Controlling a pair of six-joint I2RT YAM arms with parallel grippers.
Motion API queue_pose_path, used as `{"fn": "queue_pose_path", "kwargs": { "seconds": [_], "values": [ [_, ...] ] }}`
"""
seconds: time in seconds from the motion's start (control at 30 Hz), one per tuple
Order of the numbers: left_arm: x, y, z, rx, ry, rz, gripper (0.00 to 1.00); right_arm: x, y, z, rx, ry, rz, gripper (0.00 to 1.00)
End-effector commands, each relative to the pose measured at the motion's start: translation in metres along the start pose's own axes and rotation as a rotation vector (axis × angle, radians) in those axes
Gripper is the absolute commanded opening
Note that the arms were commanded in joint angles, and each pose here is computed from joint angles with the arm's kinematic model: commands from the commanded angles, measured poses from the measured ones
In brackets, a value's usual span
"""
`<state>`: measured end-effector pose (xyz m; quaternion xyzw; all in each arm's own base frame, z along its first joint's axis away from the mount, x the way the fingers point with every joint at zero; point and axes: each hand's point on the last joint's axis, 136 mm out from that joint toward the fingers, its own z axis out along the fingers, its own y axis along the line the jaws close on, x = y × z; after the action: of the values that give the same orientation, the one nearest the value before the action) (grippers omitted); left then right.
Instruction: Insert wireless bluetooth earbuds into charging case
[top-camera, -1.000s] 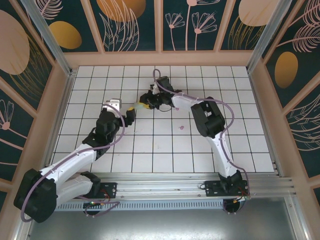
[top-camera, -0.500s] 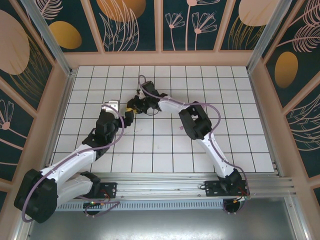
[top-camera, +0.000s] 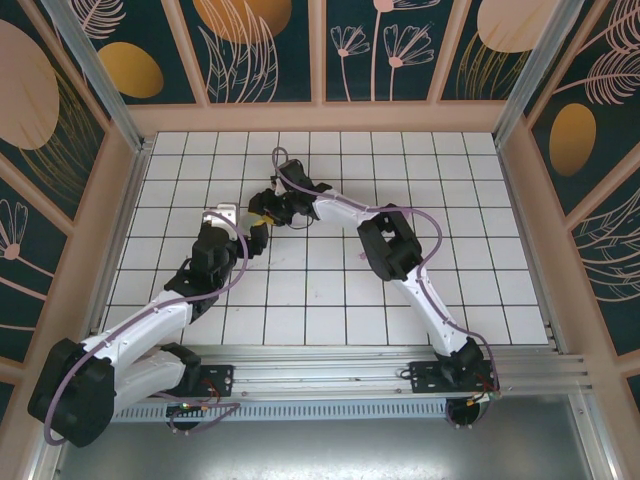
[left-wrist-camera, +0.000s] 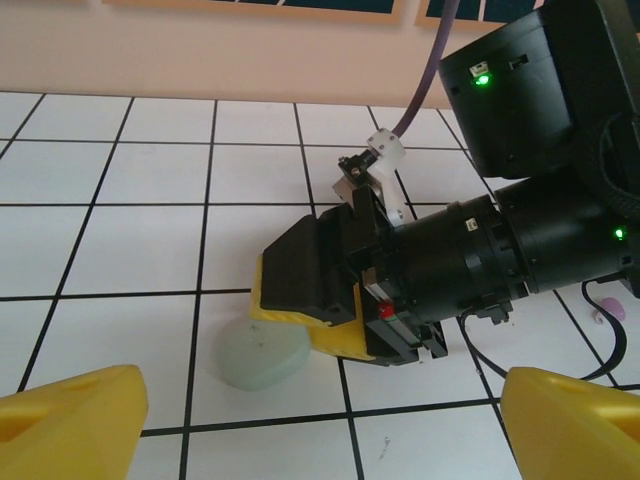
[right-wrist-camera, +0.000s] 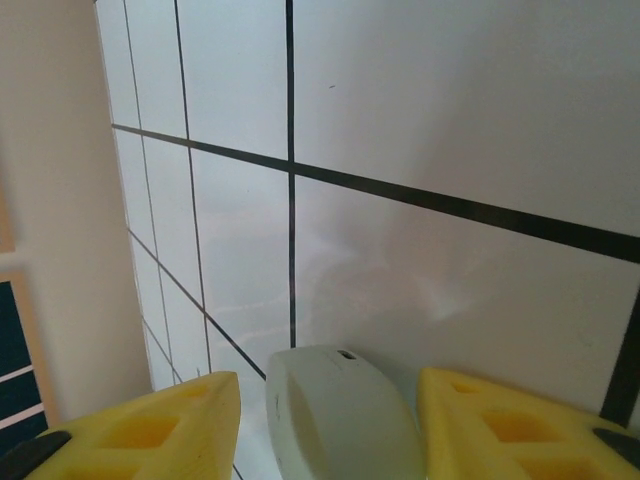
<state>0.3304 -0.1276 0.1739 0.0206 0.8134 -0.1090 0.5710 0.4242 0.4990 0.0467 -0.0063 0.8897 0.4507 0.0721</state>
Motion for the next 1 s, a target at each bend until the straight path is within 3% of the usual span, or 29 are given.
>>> {"fn": "queue_pose_path", "kwargs": {
  "seconds": [0.0,0.33,0.53,0.73,0.97],
  "values": [
    [-0.007,-0.005,-0.003,0.038,-0.031,-0.034,0.90,-0.005,0.008,-0.022,0.079,-0.033,-0.014,0.49],
    [-0.021,-0.017,-0.012,0.111,-0.066,-0.064,0.90,-0.016,0.020,-0.072,0.220,-0.130,-0.049,0.48],
    [-0.023,-0.045,-0.014,0.267,-0.046,-0.074,0.89,-0.022,0.025,-0.129,0.293,-0.216,-0.078,0.48],
    [-0.020,-0.091,-0.007,0.497,0.012,-0.025,0.84,-0.023,-0.032,-0.214,0.402,-0.283,-0.010,0.48],
    [-0.002,-0.145,0.043,0.663,0.162,0.060,0.77,-0.025,-0.133,-0.324,0.380,-0.432,0.165,0.49]
  ]
}}
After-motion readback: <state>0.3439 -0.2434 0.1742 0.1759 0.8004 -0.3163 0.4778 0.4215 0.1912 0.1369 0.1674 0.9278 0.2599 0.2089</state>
